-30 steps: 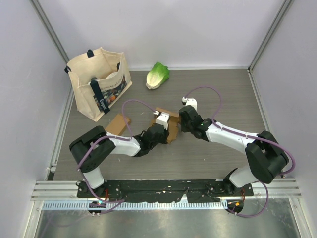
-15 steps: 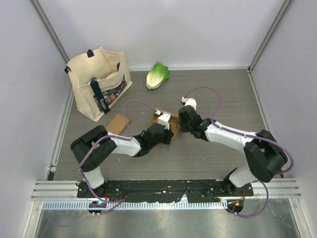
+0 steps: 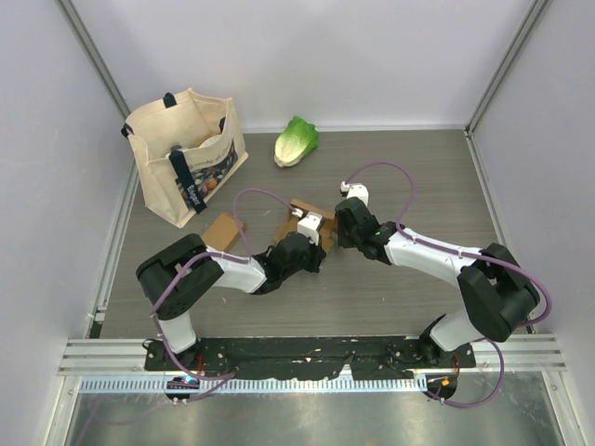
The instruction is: Fold the paper box
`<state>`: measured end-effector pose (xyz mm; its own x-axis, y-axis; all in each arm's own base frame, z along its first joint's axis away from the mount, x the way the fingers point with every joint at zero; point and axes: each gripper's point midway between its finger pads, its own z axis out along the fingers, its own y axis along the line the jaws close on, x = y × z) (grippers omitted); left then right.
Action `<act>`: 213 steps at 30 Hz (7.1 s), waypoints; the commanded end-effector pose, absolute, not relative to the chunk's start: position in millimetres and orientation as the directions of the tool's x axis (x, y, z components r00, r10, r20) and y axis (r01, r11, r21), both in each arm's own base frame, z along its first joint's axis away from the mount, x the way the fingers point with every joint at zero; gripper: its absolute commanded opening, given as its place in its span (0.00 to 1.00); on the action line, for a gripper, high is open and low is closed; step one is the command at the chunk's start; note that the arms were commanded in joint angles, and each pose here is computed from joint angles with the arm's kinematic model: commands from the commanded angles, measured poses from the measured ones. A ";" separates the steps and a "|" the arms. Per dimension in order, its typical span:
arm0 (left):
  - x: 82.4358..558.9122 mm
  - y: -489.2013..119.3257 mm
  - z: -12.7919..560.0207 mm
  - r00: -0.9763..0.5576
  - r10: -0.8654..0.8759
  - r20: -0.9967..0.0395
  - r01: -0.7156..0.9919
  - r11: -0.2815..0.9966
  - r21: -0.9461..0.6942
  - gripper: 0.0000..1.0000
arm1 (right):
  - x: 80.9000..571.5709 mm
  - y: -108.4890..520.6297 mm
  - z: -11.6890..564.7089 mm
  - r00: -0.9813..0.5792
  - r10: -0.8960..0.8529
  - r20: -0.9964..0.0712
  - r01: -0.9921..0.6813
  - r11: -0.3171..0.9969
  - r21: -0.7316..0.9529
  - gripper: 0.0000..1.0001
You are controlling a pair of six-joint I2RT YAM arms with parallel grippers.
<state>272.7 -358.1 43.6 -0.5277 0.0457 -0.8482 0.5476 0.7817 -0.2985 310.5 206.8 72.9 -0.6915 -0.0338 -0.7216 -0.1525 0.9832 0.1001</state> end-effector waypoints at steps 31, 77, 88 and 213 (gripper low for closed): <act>276.4 -351.1 -2.7 -0.570 0.070 -0.818 0.512 0.810 -0.287 0.00 | 317.2 265.2 54.3 -0.710 0.438 -0.551 0.108 0.842 0.529 0.18; 273.2 -342.6 0.6 -0.544 0.047 -0.838 0.519 0.804 -0.291 0.00 | 343.6 263.8 79.1 -0.422 -0.247 -0.872 -0.762 0.618 0.193 0.46; 273.7 -343.0 2.3 -0.539 0.042 -0.841 0.522 0.801 -0.294 0.00 | 364.5 275.8 86.1 -0.320 -0.252 -0.913 -0.753 0.652 0.084 0.47; 318.6 -254.9 76.6 -0.306 0.123 -0.944 0.122 0.989 0.089 0.00 | 345.2 260.3 96.2 -0.167 -0.218 -0.962 -0.573 0.815 -0.085 0.34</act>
<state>317.8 -250.8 68.6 -0.3339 0.1472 -0.9311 0.1139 0.9868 0.1152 323.1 241.5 58.5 -0.2940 -0.2796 -0.9140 -0.5863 0.8080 -0.0586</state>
